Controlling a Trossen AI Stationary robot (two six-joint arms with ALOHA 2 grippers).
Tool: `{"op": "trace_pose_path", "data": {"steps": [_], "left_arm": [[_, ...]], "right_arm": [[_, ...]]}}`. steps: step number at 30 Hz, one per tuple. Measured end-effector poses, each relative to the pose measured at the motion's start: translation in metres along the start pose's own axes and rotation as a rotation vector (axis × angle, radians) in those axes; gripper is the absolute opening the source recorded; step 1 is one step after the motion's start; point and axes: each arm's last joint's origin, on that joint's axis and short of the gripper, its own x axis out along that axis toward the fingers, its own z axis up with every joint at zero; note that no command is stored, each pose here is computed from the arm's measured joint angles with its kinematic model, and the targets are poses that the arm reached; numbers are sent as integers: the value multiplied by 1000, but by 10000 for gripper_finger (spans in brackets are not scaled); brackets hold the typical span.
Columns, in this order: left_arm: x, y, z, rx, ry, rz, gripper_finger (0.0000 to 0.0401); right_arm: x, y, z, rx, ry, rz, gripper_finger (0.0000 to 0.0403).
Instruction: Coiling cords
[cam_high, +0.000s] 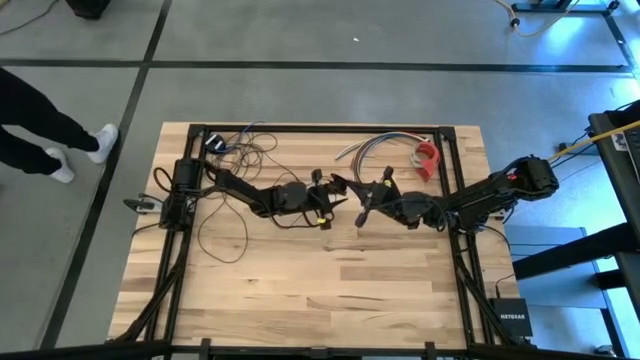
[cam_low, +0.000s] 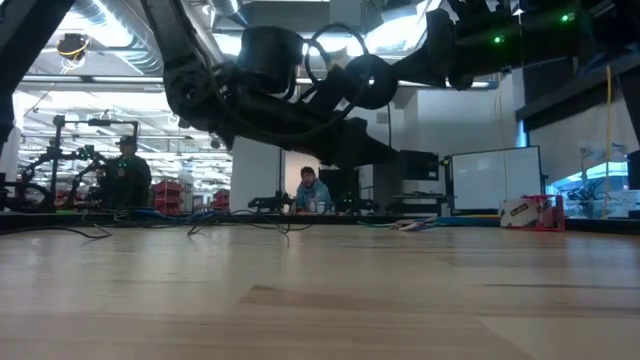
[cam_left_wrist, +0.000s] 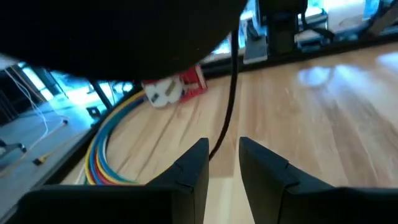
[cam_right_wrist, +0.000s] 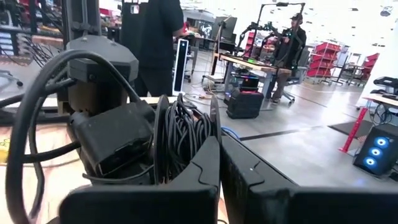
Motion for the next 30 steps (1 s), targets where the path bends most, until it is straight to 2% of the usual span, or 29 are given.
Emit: {"op": "trace_pose_path", "data": {"steps": [7,13,18,25,30], "left_arm": [[1,5,3,-9,-30,20,77],[1,5,-1,62,22,49,8],[0,9,-4,159,94,185,20],[-3,8,-7,298,200,244,3],[-12,14,4,320,281,229,1]], "right_arm": [[0,1,1,10,-17,29,4],[0,1,1,8,-18,31,4],[0,1,1,-1,-15,32,5],[-1,2,-1,-36,2,42,5],[-9,11,-1,-99,12,40,5]]}}
